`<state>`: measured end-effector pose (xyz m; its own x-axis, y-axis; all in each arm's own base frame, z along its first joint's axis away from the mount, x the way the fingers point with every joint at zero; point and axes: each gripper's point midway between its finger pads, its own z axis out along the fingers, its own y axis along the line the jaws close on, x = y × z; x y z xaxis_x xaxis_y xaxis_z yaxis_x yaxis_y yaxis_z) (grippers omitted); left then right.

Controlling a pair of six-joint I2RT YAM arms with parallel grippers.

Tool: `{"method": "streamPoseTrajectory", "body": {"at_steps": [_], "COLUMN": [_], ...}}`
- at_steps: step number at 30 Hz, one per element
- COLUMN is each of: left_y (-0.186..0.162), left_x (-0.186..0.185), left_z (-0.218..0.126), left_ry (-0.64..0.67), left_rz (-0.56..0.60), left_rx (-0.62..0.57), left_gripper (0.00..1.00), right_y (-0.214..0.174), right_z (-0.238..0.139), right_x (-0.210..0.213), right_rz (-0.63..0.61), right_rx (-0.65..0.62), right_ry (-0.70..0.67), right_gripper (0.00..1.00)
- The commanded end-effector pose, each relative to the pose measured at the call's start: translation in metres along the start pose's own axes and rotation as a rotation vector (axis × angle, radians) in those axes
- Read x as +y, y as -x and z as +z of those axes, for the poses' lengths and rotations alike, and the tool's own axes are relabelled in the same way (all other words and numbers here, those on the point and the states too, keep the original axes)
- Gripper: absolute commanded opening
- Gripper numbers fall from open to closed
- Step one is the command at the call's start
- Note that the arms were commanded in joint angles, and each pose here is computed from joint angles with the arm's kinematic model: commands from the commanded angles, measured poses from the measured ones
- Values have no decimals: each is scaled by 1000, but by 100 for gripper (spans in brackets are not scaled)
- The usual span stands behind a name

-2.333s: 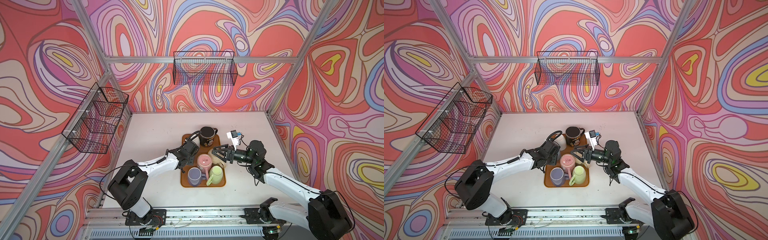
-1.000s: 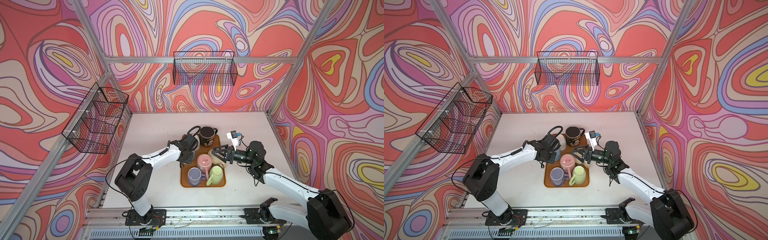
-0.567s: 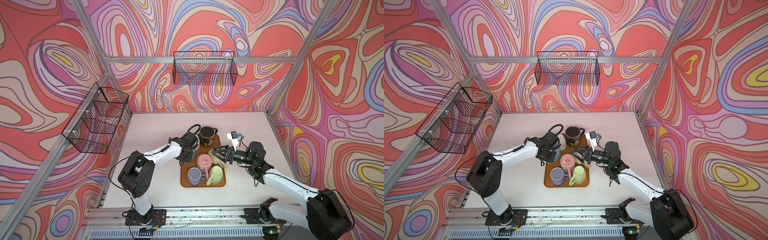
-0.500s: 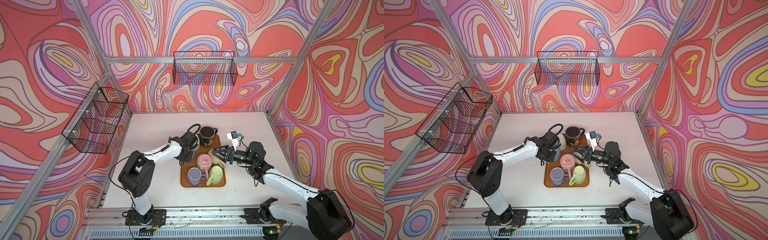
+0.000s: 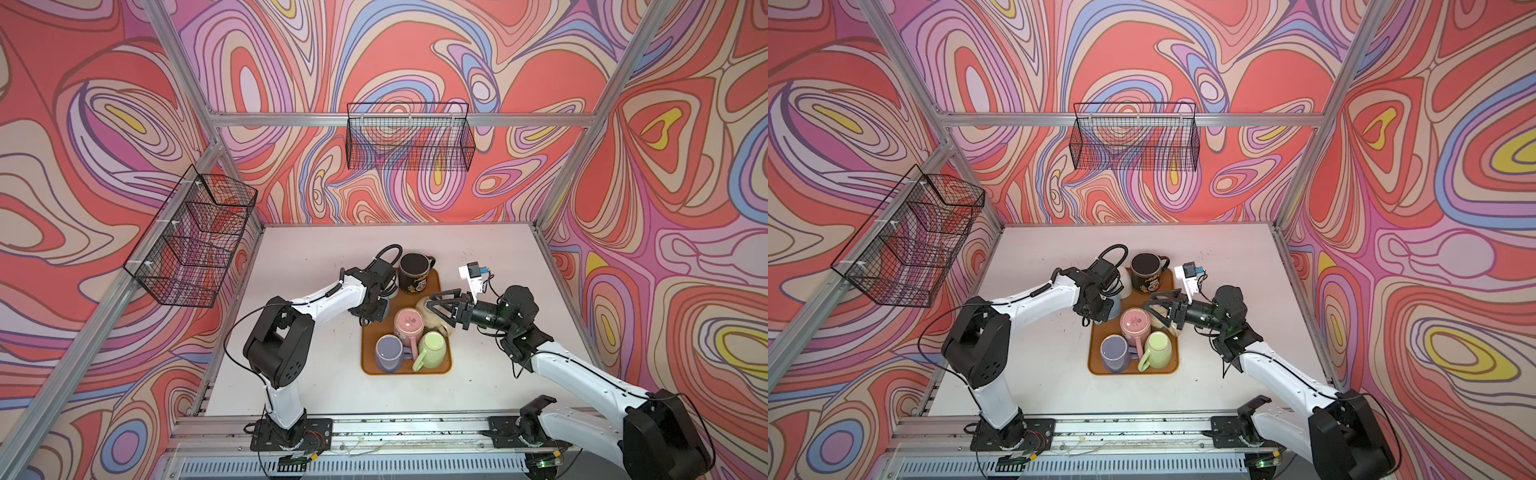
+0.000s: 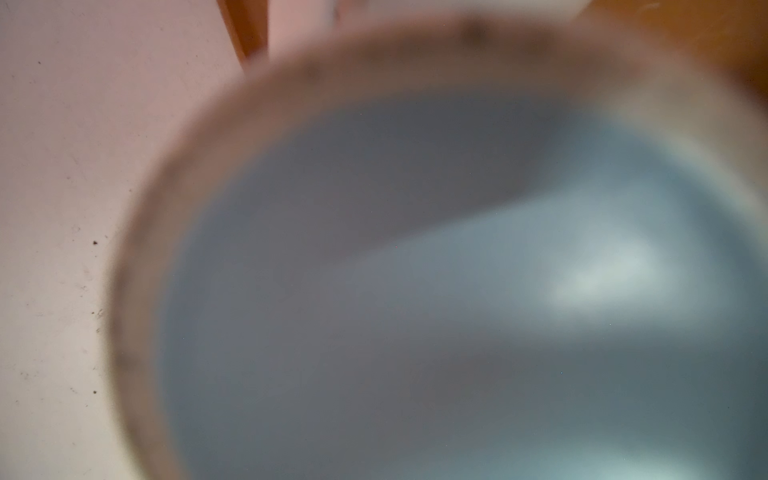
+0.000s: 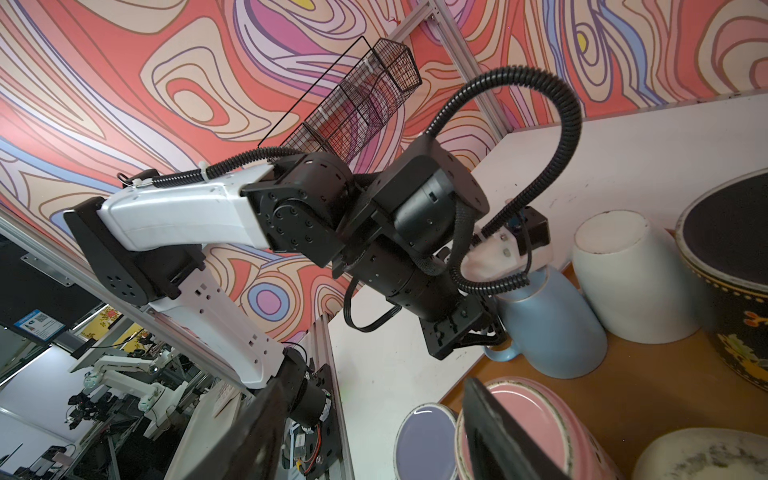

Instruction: Turn the mug right side up

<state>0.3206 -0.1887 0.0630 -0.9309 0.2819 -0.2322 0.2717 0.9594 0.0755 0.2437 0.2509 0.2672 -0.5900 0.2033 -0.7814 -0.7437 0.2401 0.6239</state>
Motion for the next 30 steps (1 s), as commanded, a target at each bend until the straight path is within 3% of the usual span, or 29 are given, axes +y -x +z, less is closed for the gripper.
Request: {"method": "streamPoseTrajectory", "body": {"at_steps": [1, 5, 14, 30], "left_y": [-5, -8, -6, 22], "left_x": [4, 4, -4, -15], "left_z": [1, 1, -15, -109], "left_ry": [9, 6, -63, -288], "left_rz": [13, 19, 16, -19], "left_rx": [48, 57, 18, -238], "left_gripper": [10, 0, 0, 0], "right_y": [-2, -2, -3, -11], "right_z": [-3, -3, -2, 0], "right_x": [-3, -3, -7, -8], "right_rz": [-10, -10, -1, 85], "right_rx": [-6, -6, 3, -4], "right_ry": [-18, -18, -33, 15], "right_gripper": [69, 69, 69, 70]}}
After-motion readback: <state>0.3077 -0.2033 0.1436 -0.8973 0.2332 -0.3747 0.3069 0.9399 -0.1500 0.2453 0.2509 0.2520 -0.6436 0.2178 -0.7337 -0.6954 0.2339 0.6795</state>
